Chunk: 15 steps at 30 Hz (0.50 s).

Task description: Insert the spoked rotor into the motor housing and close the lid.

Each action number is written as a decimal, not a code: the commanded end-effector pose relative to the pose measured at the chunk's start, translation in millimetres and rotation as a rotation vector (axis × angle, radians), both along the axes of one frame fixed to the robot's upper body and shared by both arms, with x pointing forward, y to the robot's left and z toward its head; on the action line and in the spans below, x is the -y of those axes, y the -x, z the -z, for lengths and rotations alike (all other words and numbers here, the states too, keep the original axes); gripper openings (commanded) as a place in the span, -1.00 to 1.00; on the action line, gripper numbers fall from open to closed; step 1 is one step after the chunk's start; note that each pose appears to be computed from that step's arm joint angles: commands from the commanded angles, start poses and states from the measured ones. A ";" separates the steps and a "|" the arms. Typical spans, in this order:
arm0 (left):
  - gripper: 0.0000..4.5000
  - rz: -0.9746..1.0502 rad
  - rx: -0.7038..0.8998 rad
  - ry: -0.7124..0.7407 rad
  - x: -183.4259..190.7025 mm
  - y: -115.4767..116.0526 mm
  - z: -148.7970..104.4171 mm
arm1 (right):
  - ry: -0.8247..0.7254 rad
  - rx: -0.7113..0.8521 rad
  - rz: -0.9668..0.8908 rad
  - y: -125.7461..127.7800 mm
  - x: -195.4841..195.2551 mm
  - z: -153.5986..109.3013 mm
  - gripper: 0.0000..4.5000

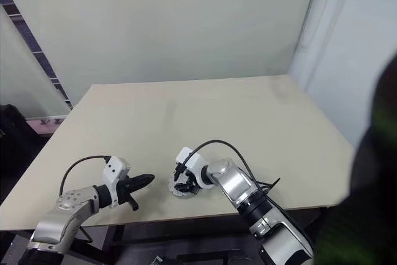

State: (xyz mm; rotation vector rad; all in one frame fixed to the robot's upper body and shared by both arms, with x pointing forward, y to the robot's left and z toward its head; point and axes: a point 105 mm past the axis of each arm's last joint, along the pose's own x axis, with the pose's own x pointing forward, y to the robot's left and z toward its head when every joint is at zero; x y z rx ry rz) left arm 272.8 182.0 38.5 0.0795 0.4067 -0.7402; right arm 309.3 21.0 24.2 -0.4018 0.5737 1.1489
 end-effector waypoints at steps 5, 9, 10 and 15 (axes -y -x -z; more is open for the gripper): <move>-1.00 0.025 0.058 0.005 5.1 -5.2 -14.4 | 0.026 -0.013 0.069 -4.5 4.0 5.7 0.43; -1.00 0.027 0.058 0.004 4.9 -5.0 -14.1 | 0.029 -0.015 0.084 -3.7 3.1 7.4 0.43; -1.00 0.027 0.058 0.004 4.9 -5.1 -14.0 | 0.030 -0.016 0.084 -3.1 2.7 8.0 0.43; -1.00 0.032 0.058 0.002 5.6 -6.1 -13.5 | 0.071 0.003 0.062 -1.3 4.8 12.3 0.43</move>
